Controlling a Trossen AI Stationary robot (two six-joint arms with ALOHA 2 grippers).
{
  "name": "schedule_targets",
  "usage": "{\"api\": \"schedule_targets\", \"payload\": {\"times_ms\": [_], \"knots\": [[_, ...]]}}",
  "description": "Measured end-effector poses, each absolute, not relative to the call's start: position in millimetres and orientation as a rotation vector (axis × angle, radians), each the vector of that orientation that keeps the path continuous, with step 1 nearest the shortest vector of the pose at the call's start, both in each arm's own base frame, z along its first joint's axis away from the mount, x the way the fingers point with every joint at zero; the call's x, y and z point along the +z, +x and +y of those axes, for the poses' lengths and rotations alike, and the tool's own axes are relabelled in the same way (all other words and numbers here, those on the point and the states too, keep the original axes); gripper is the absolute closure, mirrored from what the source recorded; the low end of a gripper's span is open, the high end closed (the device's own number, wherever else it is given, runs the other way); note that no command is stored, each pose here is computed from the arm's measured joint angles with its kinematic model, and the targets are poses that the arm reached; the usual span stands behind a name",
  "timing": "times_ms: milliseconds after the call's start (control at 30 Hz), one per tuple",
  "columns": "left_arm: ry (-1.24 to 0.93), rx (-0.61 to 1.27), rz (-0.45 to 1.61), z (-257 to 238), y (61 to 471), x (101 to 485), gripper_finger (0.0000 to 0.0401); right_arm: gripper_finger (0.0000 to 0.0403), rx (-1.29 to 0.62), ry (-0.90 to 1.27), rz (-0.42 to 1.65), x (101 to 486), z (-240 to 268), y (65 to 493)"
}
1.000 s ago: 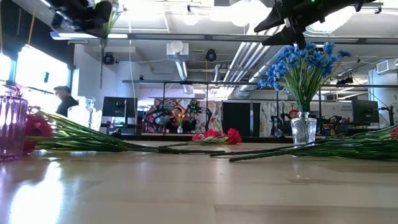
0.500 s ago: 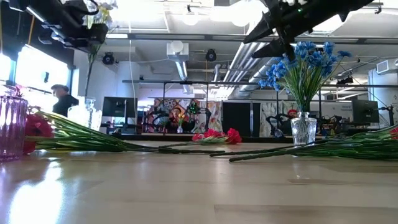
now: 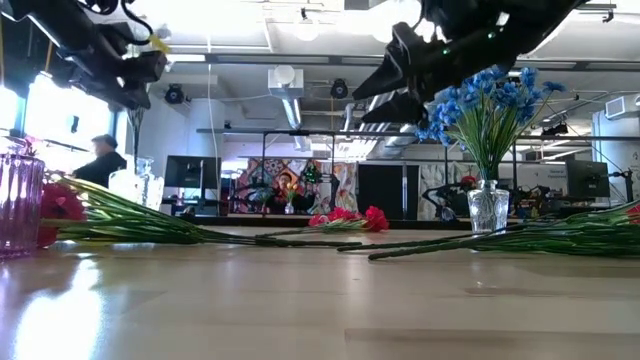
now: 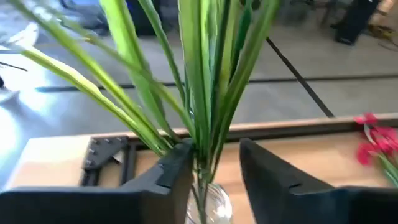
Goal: Sort flowers into vase by color
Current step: Put the middle white flowers into the left transparent vase
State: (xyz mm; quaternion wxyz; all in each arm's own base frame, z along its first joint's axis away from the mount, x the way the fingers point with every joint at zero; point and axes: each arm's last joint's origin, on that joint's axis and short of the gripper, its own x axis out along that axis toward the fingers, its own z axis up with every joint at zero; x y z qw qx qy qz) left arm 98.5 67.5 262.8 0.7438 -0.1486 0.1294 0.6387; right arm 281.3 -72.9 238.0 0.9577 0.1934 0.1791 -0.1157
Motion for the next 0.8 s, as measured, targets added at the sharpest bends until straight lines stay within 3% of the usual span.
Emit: {"api": "schedule_targets", "payload": {"times_ms": [167,300,567,800], "knots": [[-0.404,1.265,0.319,65,99,264,0.0216,0.0144,-0.167,0.349,0.402,224,-62,293],[-0.452,1.174,0.313,61,97,279,0.0192,0.0144,-0.116,0.319,0.431,213,-48,303],[-0.459,1.156,0.338,53,80,313,0.0188,0.0144,-0.069,0.301,0.472,202,-34,323],[-0.53,1.1,0.27,45,64,350,0.0188,0.0144,0.015,0.168,0.555,209,-21,374]]}}
